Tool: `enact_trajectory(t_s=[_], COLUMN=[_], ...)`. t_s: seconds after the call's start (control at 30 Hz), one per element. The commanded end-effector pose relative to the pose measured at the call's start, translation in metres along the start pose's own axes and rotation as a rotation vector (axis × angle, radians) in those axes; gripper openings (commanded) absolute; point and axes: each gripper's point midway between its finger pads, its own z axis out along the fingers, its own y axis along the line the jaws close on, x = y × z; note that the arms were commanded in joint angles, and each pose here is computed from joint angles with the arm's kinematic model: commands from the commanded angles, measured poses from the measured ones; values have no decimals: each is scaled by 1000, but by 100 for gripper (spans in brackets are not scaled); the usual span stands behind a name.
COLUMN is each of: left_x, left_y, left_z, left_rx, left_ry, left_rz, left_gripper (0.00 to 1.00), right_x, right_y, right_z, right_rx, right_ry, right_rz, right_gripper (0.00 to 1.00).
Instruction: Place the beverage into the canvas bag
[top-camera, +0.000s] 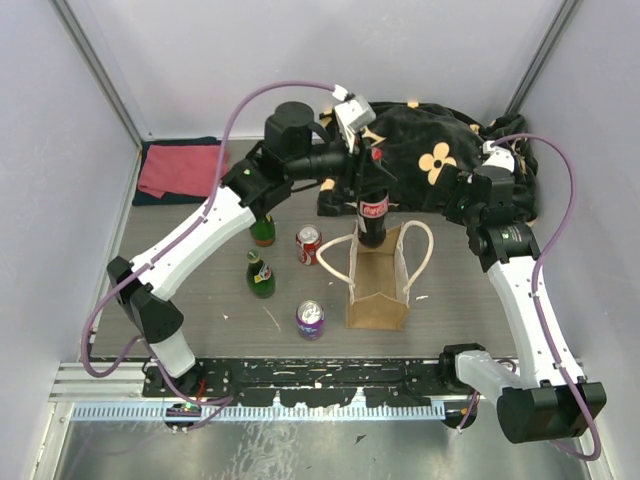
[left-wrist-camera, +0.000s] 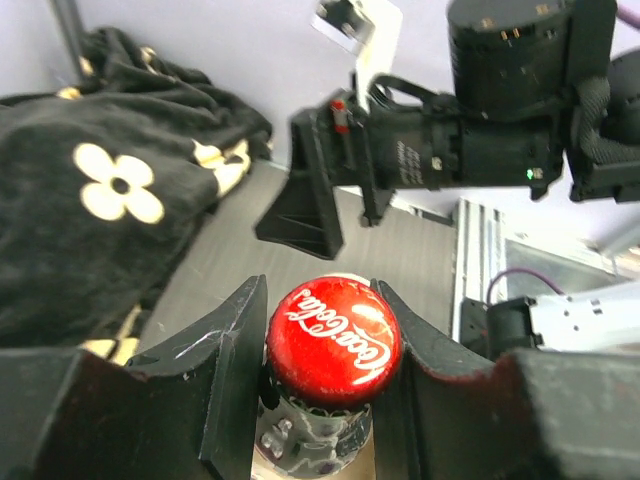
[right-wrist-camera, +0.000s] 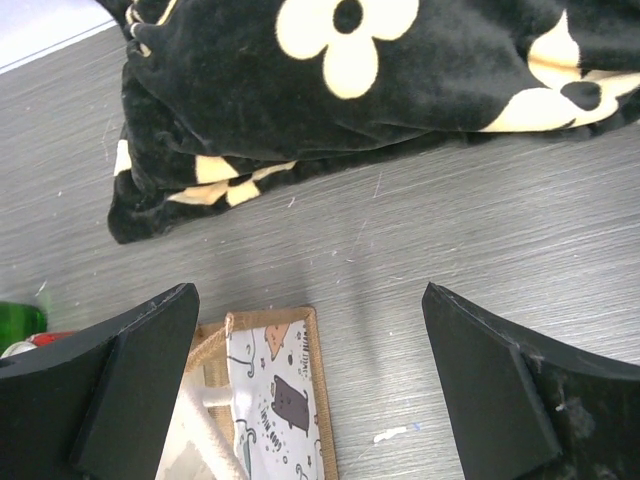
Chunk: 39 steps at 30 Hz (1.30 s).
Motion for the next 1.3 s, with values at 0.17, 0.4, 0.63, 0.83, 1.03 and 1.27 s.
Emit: enact_trajectory(t_s=[0.17,0.4,0.63,0.83,1.03,1.27], left_x=[-23,2,19,33,50,66], left_y=[-26,-26,-20,-13,-4,6], left_z=[4,21,42,59,76,91], left_rx=[24,14,11,-3,-19,-30], left_ry=[-92,-53,-30,-18,-3,12], left_rz=[32,14,6,0,-4,-1], left_gripper=[0,0,0,0,0,0], right_x=[-15,-22,-32,-52,-72,-71], right_y=[8,7,5,5,0,-3], right_z=[-14,-20,-27,-35,-43,-42], right_rx=[-61,-54,-33,-12,36,51], right_ry=[-67,-95,-119,-164,-213,-212], right_rz=[4,22,48,67,105,90], right_gripper=[100,100,100,100,100,100])
